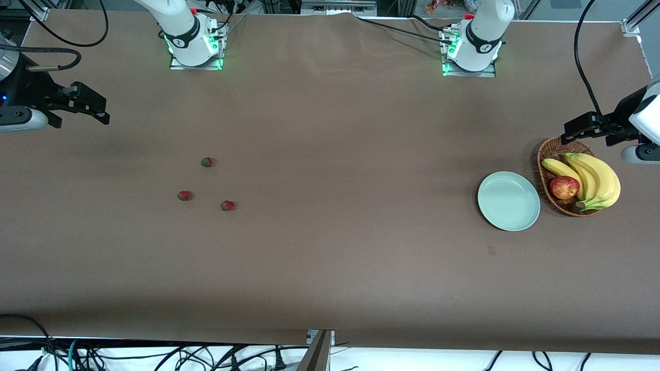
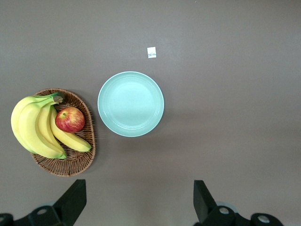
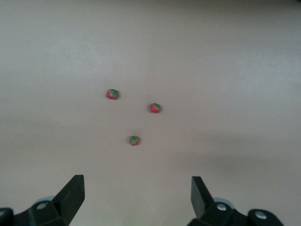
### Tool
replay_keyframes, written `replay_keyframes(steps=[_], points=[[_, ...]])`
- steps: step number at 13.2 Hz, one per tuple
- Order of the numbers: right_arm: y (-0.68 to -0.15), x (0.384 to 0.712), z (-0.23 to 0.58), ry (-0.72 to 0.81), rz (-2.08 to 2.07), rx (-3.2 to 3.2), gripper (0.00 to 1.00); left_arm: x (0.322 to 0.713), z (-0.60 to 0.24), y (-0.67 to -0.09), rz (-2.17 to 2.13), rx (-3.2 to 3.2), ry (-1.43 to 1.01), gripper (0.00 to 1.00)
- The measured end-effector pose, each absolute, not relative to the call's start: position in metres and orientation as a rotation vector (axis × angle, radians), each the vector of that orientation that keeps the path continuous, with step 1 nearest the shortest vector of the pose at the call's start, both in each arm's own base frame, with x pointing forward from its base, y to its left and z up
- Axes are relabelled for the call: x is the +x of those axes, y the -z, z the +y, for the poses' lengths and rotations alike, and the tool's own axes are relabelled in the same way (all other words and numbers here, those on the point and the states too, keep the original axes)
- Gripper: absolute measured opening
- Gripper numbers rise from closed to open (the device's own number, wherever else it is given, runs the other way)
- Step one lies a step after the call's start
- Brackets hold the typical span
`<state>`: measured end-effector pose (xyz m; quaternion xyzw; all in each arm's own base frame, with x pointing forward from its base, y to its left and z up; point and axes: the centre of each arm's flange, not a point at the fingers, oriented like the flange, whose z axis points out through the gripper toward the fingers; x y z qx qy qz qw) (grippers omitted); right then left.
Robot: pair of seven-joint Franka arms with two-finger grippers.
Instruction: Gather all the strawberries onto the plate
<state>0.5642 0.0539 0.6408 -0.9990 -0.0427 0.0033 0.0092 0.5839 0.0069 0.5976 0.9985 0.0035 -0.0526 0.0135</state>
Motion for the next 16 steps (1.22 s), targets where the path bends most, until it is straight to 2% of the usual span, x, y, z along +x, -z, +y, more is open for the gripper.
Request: replay_keyframes(steps=[9, 16], points=[[-0.643, 0.575, 0.047, 0.092, -0.11, -3.12, 1.0, 0.584, 0.007, -0.598, 0.011, 3.11, 0.164, 1.0], [-0.611, 0.593, 0.013, 0.018, -0.008, -3.135, 1.0, 0.584, 0.007, -0.598, 0.011, 3.11, 0.163, 1.0]])
